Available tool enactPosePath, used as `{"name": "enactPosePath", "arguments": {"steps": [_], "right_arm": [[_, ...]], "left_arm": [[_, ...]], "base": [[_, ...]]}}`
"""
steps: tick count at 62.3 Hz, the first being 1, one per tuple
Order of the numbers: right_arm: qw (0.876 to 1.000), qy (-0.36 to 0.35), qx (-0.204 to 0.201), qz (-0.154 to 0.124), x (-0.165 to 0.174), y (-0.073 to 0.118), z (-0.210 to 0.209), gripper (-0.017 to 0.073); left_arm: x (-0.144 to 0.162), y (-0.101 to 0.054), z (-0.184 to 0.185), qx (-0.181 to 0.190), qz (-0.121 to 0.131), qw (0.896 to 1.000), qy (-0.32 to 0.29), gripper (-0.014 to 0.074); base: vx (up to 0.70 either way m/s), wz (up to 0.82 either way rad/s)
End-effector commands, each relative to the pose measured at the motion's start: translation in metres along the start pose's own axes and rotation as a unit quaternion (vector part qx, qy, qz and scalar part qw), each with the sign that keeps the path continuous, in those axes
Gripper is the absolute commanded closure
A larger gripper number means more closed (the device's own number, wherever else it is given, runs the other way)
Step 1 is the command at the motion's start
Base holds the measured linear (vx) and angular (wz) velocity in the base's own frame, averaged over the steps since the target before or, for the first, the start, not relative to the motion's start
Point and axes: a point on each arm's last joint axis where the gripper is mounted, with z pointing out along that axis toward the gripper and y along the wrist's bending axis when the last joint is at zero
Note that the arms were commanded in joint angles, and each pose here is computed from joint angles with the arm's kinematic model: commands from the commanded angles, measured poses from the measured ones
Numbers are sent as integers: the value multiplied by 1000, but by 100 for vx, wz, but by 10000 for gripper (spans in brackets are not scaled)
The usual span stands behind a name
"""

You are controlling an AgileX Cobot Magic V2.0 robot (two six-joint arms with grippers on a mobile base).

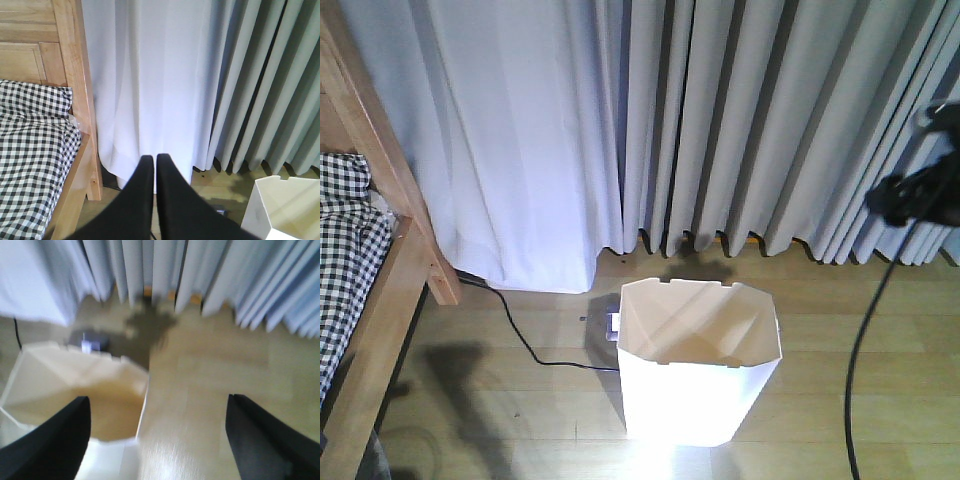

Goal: Move trash bin to bedside with robot
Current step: 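Open the right gripper and lift it away from the bin rim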

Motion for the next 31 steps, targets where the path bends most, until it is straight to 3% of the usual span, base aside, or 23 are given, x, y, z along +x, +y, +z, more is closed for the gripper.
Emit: {"name": "enactPosePath", "arguments": {"steps": [1, 10, 18, 25, 31], "right_arm": [[996, -84, 18, -19, -21, 8, -54, 13], [983, -176, 36, -35, -23, 25, -122, 13], [959, -268, 76, -45, -6, 40, -177, 13], [941, -320, 101, -44, 18, 50, -201, 13], [932, -346, 99, -35, 37, 58, -205, 13]], "left_arm": [[-5, -1, 1, 4, -3, 1000, -31, 600], [-5, -1, 1, 4, -3, 1000, -31, 600], [-5, -1, 1, 4, -3, 1000, -31, 600], [-5, -1, 1, 4, -3, 1000, -31, 600], [-5, -1, 1, 4, -3, 1000, -31, 600]], "base": [[0, 0], [0, 0], [0, 0], [0, 0], [0, 0]]}}
